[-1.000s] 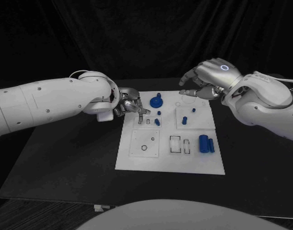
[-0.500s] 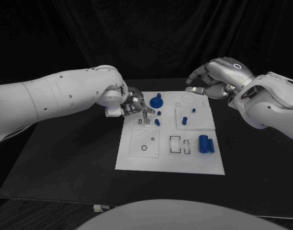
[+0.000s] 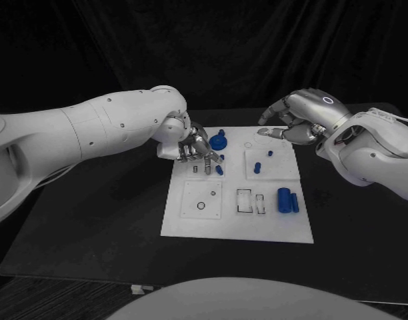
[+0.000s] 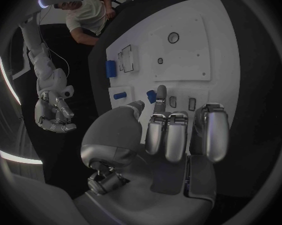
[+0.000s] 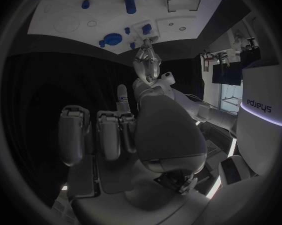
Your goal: Assemble the parts on the task board
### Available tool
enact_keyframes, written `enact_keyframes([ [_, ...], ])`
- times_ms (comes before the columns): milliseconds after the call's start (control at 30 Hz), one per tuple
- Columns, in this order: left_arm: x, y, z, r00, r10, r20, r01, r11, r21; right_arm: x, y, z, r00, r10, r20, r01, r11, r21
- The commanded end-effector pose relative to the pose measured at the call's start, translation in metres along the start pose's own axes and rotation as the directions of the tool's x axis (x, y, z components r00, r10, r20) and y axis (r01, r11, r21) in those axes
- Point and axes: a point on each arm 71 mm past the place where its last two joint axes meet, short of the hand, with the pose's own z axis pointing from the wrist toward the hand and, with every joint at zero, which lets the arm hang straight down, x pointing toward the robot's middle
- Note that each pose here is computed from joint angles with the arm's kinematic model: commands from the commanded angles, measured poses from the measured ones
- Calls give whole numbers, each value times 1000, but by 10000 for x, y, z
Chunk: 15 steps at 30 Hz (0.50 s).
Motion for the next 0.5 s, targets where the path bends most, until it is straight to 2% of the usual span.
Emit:
enact_keyframes([
  [33,-7,-10,12,1000,-14,-16,13,1000,-11,37,6,-18,1000,9,-27,-9,1000,2],
  [300,-55,-34,38,1000,-23,1,23,999,-30,100,-5,-56,998,17,-55,-16,1000,12],
  [500,-56,-100,66,1000,-19,4,19,999,-33,141,3,-64,997,22,-74,-21,1000,14],
])
